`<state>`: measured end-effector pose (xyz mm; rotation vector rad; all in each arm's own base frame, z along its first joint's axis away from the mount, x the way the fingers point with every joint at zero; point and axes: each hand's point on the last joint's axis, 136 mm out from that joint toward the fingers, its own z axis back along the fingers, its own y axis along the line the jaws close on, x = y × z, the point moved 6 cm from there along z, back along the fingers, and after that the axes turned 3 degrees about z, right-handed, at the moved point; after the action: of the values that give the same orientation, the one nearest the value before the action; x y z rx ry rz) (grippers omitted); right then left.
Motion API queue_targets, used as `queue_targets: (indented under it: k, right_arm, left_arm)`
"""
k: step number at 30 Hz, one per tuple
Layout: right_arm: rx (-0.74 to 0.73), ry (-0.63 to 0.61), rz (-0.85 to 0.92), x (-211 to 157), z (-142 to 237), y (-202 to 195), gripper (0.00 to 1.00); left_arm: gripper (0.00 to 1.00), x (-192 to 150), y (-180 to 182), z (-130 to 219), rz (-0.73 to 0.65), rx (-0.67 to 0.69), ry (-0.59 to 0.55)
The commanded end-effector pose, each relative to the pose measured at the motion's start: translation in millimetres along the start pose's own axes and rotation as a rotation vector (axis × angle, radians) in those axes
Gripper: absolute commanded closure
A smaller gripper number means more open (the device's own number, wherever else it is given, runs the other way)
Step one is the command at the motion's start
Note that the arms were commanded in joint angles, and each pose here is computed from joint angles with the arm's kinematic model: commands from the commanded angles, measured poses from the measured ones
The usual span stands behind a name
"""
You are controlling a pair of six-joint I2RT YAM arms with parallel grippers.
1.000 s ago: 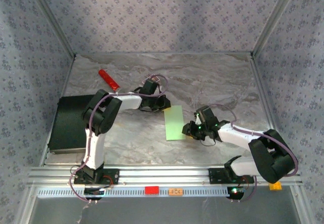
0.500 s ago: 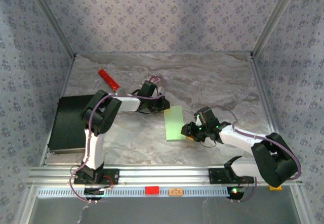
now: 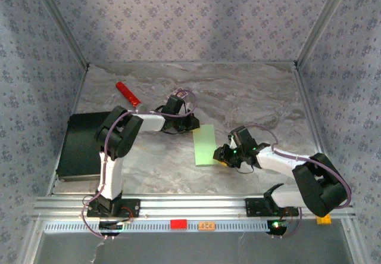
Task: Fold a paper plane with a square sheet of paper (pick it up from the middle)
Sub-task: Fold the triangle a second time at the center of the table.
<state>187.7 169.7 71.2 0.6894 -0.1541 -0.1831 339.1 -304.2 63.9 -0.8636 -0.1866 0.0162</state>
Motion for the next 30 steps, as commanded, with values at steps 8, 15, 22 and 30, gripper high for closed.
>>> queue_targets:
  k: [8,15,22,30]
  right_arm:
    - [0.086,0.007,0.027,7.1,0.6,23.5,0.64]
    - [0.111,-0.015,0.036,12.3,0.8,26.4,0.62]
    - [0.184,-0.047,0.074,32.2,0.4,40.8,0.53]
    - [0.252,-0.047,0.093,49.8,-5.5,41.5,0.53]
  left_arm:
    - [0.9,-24.9,38.8,-8.4,0.083,0.135,0.088]
    - [0.9,-24.0,37.3,-9.1,0.084,0.126,0.091]
    - [0.9,-23.1,32.4,-9.0,0.076,0.105,0.094]
    - [0.9,-21.1,29.1,-8.2,0.073,0.092,0.092]
